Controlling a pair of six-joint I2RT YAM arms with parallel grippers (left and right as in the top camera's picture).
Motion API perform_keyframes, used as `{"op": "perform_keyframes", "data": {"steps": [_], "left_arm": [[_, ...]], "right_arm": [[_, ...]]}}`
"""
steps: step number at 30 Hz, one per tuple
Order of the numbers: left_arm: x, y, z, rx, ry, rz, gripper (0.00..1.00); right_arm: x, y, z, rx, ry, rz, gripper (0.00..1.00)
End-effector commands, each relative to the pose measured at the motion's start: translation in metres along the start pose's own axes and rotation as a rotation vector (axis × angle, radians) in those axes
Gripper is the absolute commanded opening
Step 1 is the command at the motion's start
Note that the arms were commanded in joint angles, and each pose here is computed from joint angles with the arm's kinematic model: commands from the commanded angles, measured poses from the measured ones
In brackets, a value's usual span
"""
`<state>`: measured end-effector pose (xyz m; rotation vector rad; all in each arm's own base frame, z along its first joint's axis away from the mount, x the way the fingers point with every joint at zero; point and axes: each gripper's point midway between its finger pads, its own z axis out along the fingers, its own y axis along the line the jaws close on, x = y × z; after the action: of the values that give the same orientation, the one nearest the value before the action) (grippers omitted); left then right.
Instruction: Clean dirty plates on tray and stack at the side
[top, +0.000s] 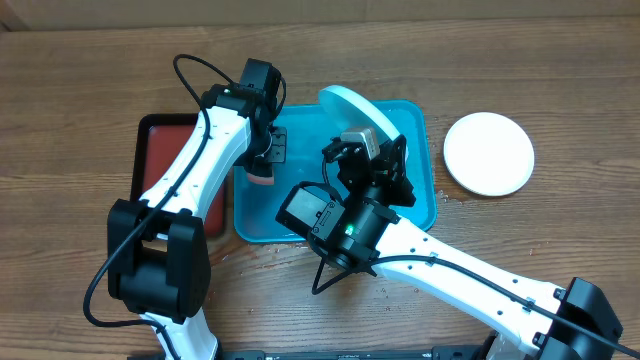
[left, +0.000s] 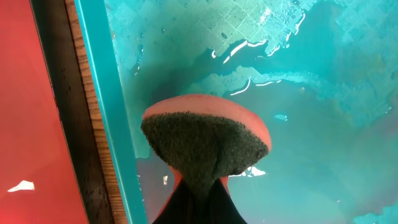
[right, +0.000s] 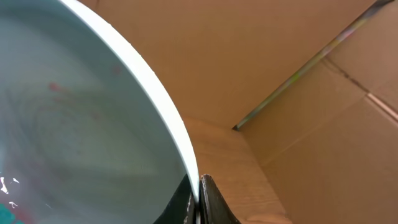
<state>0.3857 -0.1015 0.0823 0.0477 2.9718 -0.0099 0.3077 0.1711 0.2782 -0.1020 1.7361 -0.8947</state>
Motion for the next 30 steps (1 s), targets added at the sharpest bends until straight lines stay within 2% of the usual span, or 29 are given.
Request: {"op": "perform_keyframes", "data": {"steps": [1,12,30], "left_arm": [[0.002,-0.001,0.001,0.011,0.005,-0.023,0.04],[0.002,-0.001,0.001,0.011,0.005,-0.023,0.04],[0.002,-0.001,0.001,0.010,0.007,-0.023,0.04]], "right_arm": [[-0.021,-0.021,-0.004,0.046,-0.054,0.072,0.04],[-0.021,-0.020,-0.004,0.040,-0.049,0.073,0.04],[-0.006,-0.001,-0.004,-0.067,0.039,0.078,0.04]]}}
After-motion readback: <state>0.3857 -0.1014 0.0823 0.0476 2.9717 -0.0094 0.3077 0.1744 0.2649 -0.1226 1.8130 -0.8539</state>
